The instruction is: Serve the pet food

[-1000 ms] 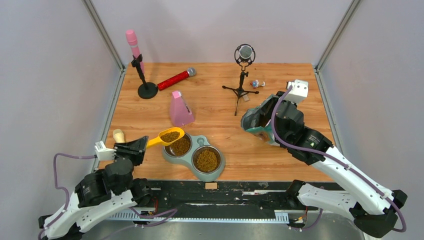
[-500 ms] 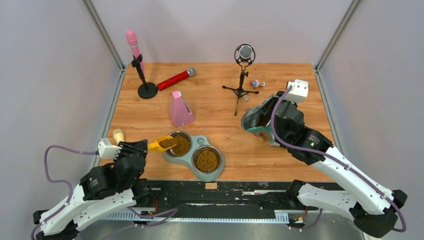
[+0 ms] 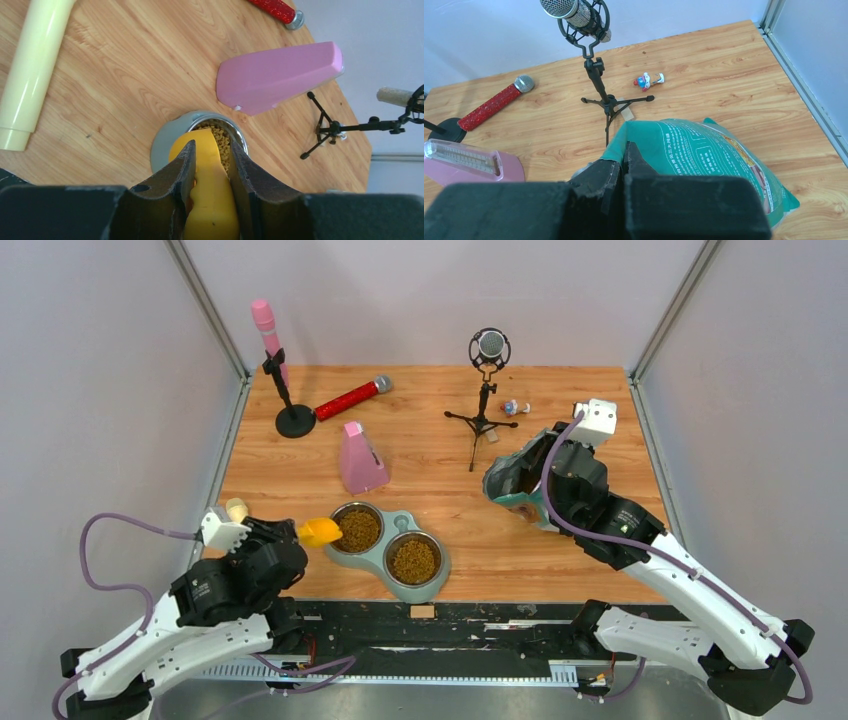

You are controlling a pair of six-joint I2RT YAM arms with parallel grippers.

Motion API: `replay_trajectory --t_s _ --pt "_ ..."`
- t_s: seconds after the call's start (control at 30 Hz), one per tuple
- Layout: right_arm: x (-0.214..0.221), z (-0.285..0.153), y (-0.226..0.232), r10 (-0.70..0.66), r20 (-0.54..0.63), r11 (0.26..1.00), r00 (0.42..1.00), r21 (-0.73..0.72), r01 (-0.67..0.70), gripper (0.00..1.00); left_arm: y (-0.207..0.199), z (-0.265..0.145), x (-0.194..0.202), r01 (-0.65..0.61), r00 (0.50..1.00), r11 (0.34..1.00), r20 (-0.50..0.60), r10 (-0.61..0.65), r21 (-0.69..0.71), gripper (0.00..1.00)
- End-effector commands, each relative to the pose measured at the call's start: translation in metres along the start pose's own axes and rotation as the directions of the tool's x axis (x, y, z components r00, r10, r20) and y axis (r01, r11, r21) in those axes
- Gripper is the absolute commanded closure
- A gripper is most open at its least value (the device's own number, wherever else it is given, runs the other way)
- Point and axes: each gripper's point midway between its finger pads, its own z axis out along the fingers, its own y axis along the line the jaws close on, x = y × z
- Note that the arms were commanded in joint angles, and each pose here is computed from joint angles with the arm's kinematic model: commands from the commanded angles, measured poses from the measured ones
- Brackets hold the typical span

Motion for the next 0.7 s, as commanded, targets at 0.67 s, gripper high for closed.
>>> replay_trajectory --t_s 0.67 --pt "-0.048 -0.007 0.006 0.167 0.116 0.986 0.979 -0.035 -0.164 1.0 -0.058 -0.01 -0.021 -0.299 0.954 0.952 0.04 0.297 0.058 1.0"
